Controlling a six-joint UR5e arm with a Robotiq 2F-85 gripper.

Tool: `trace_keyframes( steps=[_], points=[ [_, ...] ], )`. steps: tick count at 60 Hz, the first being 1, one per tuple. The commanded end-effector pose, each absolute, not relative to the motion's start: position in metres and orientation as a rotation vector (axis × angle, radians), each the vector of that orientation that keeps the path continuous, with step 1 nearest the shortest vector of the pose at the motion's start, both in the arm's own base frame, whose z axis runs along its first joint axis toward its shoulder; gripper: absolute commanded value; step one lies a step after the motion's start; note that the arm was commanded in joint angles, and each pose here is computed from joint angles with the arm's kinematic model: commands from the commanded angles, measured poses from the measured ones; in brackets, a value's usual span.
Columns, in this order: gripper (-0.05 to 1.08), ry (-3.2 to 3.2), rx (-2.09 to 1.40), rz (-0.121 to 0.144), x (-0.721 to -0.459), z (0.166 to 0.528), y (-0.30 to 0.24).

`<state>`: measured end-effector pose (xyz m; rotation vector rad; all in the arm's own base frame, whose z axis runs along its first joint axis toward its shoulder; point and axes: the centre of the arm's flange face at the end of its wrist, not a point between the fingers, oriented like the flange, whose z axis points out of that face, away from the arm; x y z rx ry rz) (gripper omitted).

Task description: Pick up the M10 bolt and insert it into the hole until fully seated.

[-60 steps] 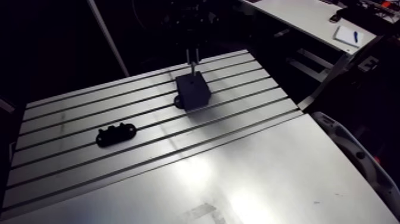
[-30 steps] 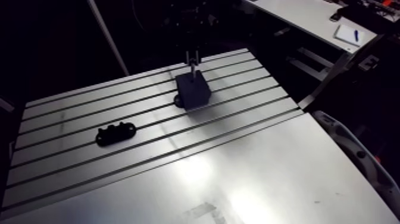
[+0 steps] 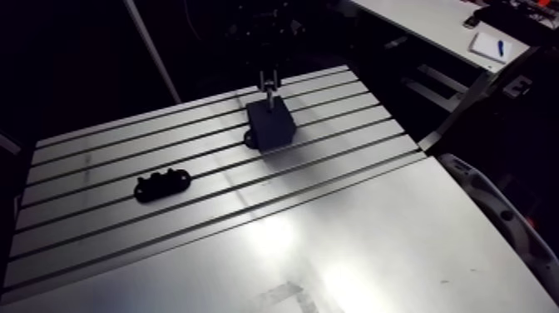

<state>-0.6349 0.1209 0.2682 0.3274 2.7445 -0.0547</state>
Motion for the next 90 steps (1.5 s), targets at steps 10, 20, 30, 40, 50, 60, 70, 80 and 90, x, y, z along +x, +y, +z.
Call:
trace_keyframes(
  steps=[10,20,30,40,50,60,70,80,90],
  points=[
    [1.08,2.747,0.328,-0.053,-0.6354,0.268,0.1202],
    [1.08,2.745,0.338,-0.049,-0.6353,0.268,0.1204],
    [1.08,2.744,0.338,-0.049,-0.6355,0.2672,0.1204],
    [1.08,2.744,0.336,-0.049,-0.6357,0.267,0.1195],
    [1.08,2.745,0.336,-0.049,-0.6358,0.2671,0.1195],
    [1.08,2.742,0.335,-0.048,-0.6356,0.2655,0.1196],
    [1.08,2.749,0.337,-0.047,-0.6361,0.2649,0.1196],
    [1.08,2.753,0.336,-0.048,-0.6363,0.2644,0.1196],
    [1.08,2.756,0.334,-0.047,-0.6369,0.2646,0.1188]
  ],
)
